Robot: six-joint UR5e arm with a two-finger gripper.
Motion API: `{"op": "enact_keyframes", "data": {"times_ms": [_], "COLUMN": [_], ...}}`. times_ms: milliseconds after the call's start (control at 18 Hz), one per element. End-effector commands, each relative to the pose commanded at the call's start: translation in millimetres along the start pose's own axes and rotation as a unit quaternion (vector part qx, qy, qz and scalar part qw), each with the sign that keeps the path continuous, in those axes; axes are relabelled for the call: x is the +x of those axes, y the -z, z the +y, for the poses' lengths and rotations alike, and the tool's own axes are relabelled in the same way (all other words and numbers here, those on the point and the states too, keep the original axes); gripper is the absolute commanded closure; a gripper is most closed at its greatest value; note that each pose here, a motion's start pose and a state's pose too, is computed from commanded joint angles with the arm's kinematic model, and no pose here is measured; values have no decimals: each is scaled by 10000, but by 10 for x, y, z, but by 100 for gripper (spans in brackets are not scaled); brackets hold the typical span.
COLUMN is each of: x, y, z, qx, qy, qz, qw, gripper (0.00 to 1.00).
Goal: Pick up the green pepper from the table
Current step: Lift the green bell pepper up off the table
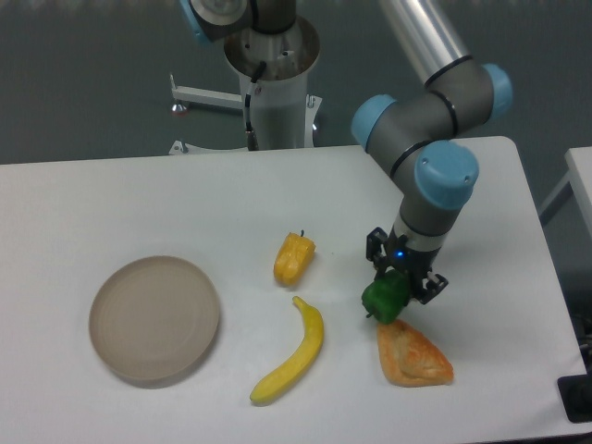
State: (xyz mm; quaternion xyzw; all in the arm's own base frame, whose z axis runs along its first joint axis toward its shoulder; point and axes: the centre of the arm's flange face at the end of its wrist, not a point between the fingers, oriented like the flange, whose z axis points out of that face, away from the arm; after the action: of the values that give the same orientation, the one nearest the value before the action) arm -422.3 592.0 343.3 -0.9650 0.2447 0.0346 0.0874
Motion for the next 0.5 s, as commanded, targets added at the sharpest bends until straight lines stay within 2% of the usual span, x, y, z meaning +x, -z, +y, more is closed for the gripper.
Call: {"op": "enact_keyframes", "data": {"times_ms": [222,500], "x": [-41,-70], "y": [138,119], "z": [65,77], "qx": [13,-118], "qy": [48,41], "qz": [-114,-156], "qw": [9999,9998], "gripper": [41,41]}}
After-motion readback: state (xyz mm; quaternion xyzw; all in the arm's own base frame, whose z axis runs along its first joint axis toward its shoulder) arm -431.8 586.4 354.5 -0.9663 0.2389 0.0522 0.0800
